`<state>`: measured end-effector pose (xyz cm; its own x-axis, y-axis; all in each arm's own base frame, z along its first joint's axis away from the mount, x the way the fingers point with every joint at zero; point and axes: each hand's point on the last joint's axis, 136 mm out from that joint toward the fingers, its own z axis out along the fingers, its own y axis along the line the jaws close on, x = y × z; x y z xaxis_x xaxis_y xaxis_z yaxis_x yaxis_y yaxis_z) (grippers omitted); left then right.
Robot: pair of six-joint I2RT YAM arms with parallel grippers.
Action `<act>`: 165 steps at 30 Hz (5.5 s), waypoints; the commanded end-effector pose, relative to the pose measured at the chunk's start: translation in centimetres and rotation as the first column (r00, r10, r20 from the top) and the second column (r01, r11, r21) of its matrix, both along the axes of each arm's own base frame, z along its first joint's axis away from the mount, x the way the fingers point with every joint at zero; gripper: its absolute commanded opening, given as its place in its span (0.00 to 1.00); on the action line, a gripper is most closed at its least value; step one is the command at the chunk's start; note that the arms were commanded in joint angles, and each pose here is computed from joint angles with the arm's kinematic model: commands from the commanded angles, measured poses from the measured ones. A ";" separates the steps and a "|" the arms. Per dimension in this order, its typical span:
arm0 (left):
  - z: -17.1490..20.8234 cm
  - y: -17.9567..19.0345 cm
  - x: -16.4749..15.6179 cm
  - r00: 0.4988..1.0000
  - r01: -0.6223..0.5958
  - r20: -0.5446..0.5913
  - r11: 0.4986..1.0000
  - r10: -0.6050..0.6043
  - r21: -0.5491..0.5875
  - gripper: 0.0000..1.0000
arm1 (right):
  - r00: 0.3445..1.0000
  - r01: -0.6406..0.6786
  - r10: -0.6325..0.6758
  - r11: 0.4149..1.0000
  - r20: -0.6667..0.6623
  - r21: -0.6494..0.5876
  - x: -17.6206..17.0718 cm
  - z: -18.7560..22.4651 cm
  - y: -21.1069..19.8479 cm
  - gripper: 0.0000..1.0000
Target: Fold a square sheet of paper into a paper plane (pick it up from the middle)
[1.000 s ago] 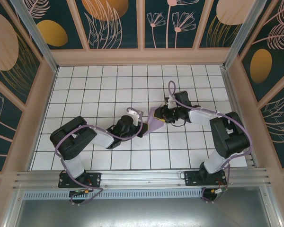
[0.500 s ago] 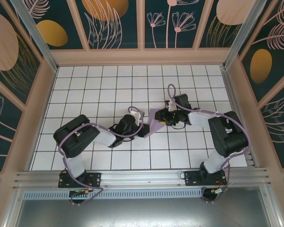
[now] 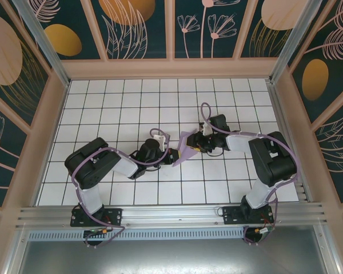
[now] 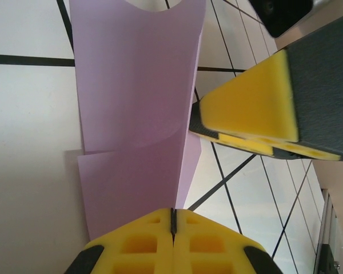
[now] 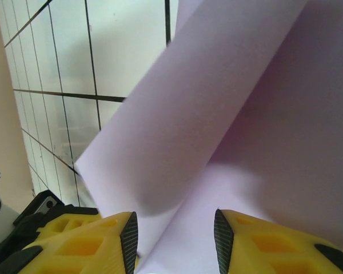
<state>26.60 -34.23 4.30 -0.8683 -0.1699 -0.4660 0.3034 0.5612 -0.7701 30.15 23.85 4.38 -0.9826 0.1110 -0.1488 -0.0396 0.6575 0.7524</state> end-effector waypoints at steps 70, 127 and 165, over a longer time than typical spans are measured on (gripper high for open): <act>4.7 -0.6 1.3 0.997 -0.008 0.074 0.999 0.005 0.040 0.34 | 0.979 0.093 -0.134 0.965 -0.156 -0.245 0.9 -5.1 -1.8 0.48; -2.4 0.2 2.6 0.998 -0.059 -0.015 0.958 0.066 0.282 0.16 | 0.945 0.029 -0.206 0.827 -0.255 -0.561 -1.2 -11.3 -4.8 0.48; -2.3 0.0 2.4 0.999 -0.039 -0.008 0.961 0.043 0.274 0.15 | 0.905 0.065 -0.332 0.726 -0.266 -0.685 -2.7 -13.5 -7.2 0.41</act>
